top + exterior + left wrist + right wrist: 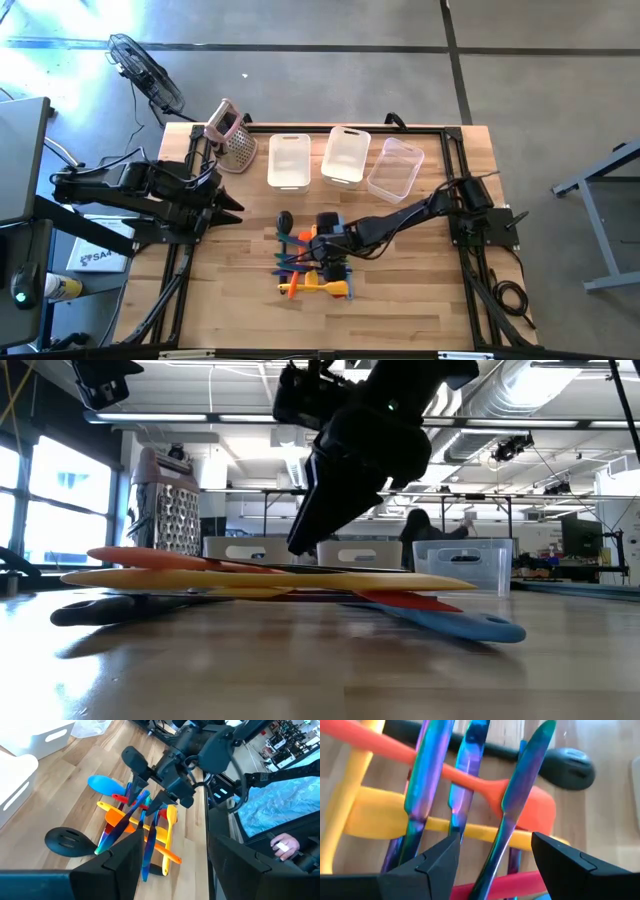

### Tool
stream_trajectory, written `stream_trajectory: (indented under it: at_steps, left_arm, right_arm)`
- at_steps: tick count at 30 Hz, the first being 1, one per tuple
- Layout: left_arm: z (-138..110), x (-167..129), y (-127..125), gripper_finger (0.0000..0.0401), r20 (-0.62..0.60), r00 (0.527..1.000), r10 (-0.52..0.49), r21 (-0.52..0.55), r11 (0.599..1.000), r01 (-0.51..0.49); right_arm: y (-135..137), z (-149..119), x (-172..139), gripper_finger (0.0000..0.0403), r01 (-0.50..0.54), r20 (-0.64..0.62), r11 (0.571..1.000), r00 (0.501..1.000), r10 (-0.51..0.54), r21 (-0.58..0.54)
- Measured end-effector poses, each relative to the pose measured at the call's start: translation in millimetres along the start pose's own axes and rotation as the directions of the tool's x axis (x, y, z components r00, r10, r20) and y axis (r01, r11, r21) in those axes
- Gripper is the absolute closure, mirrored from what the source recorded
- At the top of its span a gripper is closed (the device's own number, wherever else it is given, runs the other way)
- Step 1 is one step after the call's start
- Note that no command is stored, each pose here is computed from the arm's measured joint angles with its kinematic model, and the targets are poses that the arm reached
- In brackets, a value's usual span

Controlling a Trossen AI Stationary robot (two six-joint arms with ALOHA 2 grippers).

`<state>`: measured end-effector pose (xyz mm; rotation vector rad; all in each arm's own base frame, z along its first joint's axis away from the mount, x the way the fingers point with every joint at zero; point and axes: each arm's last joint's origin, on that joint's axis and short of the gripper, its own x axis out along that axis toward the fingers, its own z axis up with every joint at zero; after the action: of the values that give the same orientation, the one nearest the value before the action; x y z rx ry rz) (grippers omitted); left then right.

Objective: Pick & Place Kitchen Items
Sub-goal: Put the blue table knife into the transparent bin

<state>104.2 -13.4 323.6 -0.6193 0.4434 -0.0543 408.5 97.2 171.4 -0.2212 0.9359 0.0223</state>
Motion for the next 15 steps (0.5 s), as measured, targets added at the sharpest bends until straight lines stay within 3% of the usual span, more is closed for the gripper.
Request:
stream_trajectory:
  at_steps: [15]
  left_arm:
    - [-0.2, 0.0, 0.0, 0.0185, -0.004, 1.0, -0.002, -0.001, 1.0, 0.002]
  right_arm:
    - [-6.8, -0.6, 1.7, 0.0163, -0.028, -0.008, 0.999, 1.0, 0.028, 0.041]
